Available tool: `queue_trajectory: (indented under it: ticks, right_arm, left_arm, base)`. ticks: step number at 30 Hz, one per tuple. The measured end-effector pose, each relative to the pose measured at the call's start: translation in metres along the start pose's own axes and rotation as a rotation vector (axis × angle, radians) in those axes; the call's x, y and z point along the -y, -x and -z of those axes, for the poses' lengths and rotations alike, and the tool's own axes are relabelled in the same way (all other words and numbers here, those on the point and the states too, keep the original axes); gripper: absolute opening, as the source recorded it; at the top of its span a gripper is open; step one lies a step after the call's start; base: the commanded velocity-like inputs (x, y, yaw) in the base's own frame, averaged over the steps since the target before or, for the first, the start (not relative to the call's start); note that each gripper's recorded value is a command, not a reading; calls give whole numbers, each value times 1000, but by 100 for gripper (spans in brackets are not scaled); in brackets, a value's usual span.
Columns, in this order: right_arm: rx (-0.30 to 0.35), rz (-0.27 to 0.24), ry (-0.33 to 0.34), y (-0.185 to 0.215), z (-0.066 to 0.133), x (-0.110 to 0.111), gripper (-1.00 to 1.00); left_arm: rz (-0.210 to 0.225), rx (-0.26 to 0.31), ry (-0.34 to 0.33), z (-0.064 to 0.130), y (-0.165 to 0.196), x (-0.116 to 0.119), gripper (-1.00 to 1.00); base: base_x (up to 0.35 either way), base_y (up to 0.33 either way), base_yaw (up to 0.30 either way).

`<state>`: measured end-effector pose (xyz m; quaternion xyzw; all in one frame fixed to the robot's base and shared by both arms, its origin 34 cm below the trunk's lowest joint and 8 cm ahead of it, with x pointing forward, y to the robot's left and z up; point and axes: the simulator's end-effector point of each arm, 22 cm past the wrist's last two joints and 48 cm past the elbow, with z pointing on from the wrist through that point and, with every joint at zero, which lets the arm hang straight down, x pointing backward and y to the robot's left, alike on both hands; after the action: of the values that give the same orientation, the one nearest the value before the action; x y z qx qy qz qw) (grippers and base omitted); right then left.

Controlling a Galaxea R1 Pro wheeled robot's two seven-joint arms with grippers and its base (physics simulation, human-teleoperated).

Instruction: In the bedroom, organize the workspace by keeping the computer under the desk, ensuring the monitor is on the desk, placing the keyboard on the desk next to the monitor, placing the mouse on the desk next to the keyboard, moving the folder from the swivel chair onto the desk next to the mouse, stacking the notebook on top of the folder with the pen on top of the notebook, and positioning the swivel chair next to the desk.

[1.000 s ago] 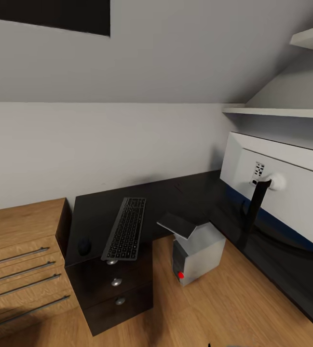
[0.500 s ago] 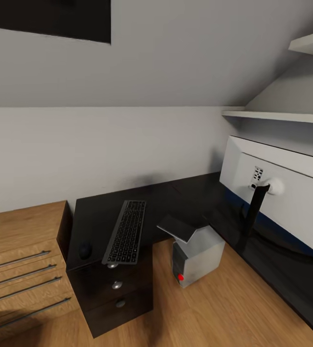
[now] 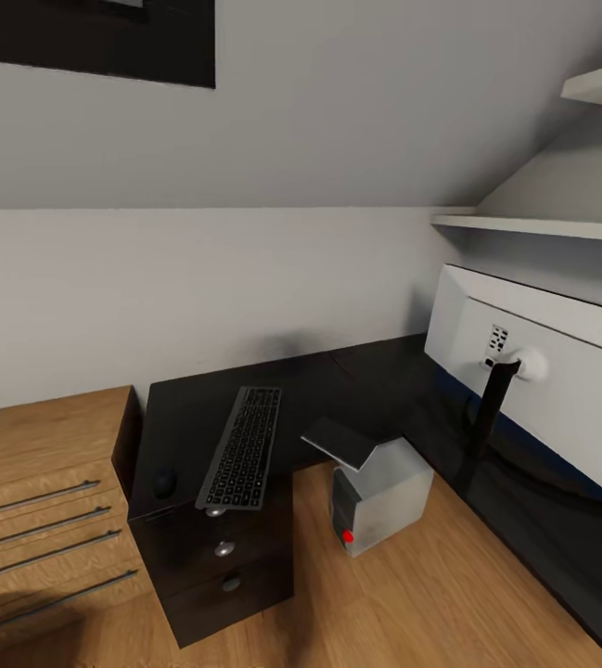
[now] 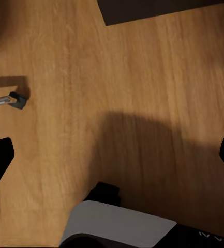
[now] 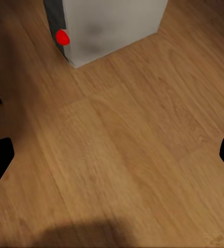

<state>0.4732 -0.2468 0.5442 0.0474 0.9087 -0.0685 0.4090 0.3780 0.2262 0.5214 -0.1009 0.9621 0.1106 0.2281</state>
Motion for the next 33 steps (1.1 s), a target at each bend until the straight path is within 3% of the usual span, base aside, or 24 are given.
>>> queue_trajectory:
  ticks: [12, 22, 33]
  right_arm:
    - [-7, 7, 2, -3, 1, -1, 100]
    - [-14, 15, 6, -3, 4, -1, 100]
    - [-11, 108, 60, 6, 19, -11, 100]
  left_arm:
    - [-2, -6, -1, 0, -2, 0, 100]
    - [-5, -11, -1, 4, -2, 0, 100]
    - [-5, -15, -2, 19, 4, -3, 100]
  base:
    - [0, -175, 248]
    - [0, -6, 35]
    - [0, 0, 2]
